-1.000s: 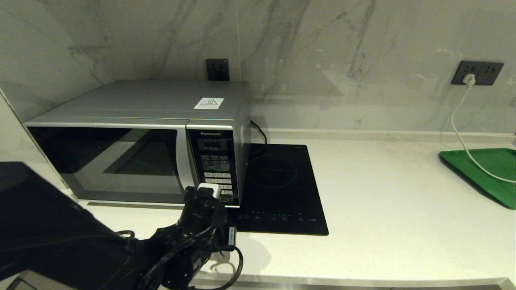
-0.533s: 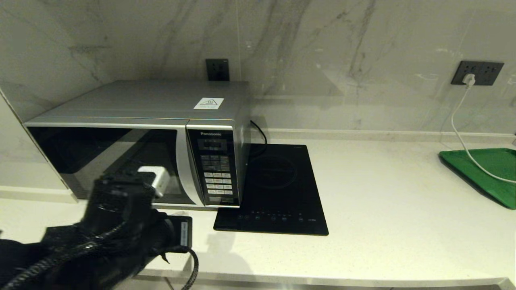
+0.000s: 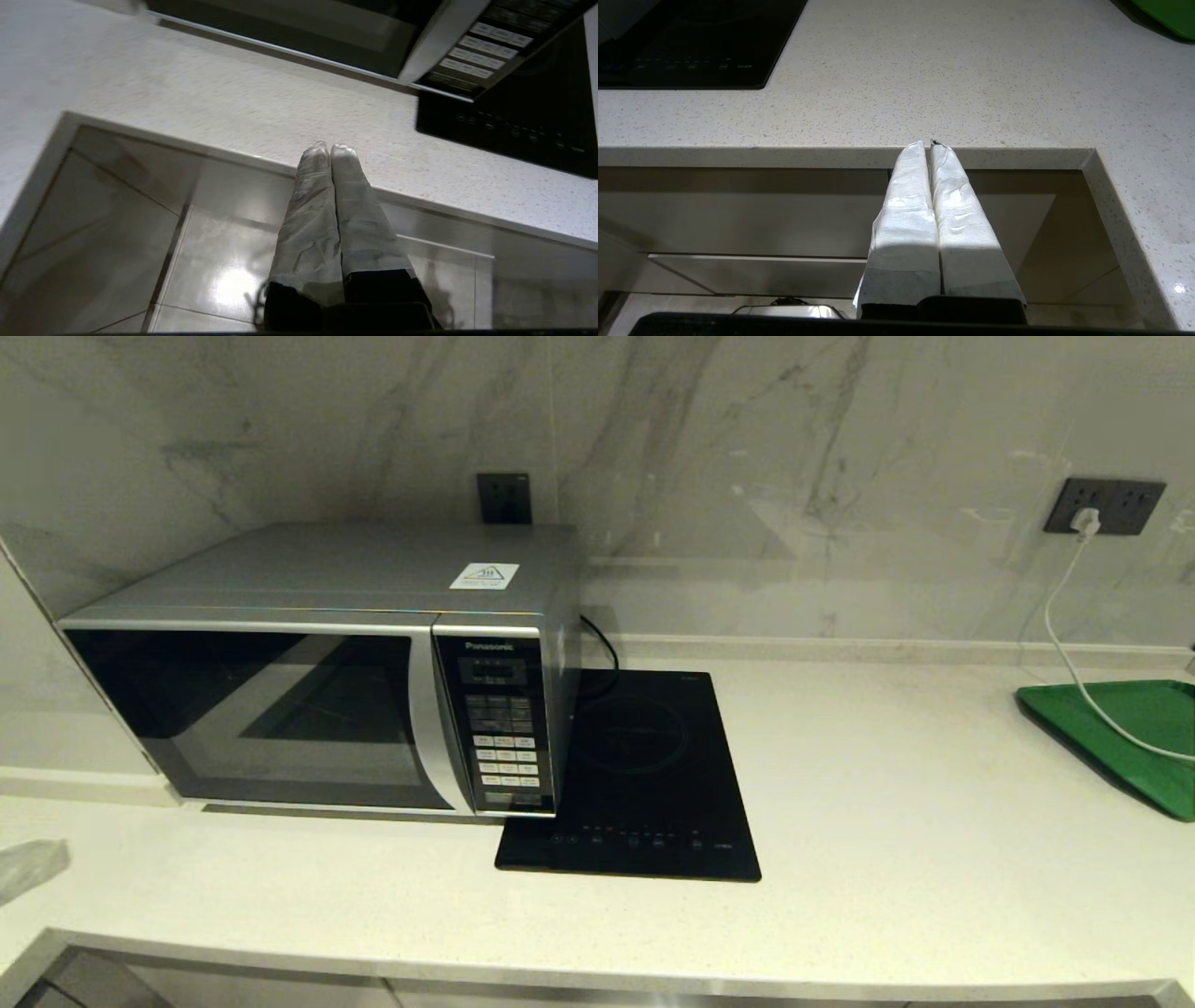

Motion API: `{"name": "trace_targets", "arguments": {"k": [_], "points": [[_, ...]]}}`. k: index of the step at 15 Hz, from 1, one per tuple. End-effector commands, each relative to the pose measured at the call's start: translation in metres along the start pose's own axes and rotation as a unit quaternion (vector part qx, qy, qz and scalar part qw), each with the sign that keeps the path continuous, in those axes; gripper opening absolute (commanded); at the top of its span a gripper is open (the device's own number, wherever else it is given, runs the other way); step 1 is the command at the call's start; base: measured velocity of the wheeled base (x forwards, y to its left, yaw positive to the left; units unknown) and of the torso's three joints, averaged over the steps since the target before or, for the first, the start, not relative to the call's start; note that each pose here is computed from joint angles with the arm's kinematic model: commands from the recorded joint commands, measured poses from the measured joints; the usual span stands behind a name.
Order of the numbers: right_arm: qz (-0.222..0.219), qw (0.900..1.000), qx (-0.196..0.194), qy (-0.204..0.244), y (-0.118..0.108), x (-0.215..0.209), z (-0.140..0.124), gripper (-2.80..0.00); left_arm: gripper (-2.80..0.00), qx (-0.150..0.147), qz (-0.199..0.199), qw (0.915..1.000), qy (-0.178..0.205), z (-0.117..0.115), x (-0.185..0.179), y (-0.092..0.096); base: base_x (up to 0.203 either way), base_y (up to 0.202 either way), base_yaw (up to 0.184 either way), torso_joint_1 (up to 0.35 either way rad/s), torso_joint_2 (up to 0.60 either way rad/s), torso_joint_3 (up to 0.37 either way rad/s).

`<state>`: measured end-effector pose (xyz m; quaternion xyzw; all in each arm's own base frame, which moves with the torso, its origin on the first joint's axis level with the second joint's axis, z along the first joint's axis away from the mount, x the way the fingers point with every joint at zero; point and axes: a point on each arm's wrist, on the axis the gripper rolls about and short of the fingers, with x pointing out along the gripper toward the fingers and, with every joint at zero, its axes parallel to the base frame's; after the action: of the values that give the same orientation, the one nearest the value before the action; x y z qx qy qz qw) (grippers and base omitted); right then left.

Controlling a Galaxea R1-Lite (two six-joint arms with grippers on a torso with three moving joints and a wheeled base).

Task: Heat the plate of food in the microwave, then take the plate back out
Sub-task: Open the microwave oven

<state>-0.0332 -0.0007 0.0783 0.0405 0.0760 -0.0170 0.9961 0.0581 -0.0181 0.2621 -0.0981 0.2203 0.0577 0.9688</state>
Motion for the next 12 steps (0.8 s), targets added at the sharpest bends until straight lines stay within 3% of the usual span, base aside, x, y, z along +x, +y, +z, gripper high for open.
{"name": "trace_targets", "arguments": {"k": [1, 3, 5, 7, 10, 12], "points": [[0.0, 1.0, 0.0, 0.001, 0.0, 0.0, 0.0, -2.8, -2.8, -0.035, 0.019, 0.9965, -0.073, -0.02, -0.055, 0.041, 0.0, 0.0, 0.0, 0.0, 0.0, 0.0], [-0.001, 1.0, 0.0, 0.001, 0.0, 0.0, 0.0, -2.8, -2.8, -0.03, 0.054, 0.992, -0.11, -0.043, -0.083, 0.056, 0.0, 0.0, 0.0, 0.0, 0.0, 0.0], [-0.001, 1.0, 0.0, 0.001, 0.0, 0.0, 0.0, -2.8, -2.8, 0.0, 0.067, 0.9889, -0.133, -0.072, -0.107, 0.063, 0.0, 0.0, 0.0, 0.0, 0.0, 0.0], [-0.001, 1.0, 0.0, 0.001, 0.0, 0.0, 0.0, -2.8, -2.8, 0.032, 0.069, 0.9901, -0.118, -0.093, -0.114, 0.06, 0.0, 0.0, 0.0, 0.0, 0.0, 0.0], [0.0, 1.0, 0.0, 0.001, 0.0, 0.0, 0.0, -2.8, -2.8, 0.075, 0.053, 0.989, -0.116, -0.096, -0.115, 0.056, 0.0, 0.0, 0.0, 0.0, 0.0, 0.0], [0.0, 1.0, 0.0, 0.001, 0.0, 0.0, 0.0, -2.8, -2.8, 0.092, 0.035, 0.9891, -0.109, -0.117, -0.107, 0.057, 0.0, 0.0, 0.0, 0.0, 0.0, 0.0]]}}
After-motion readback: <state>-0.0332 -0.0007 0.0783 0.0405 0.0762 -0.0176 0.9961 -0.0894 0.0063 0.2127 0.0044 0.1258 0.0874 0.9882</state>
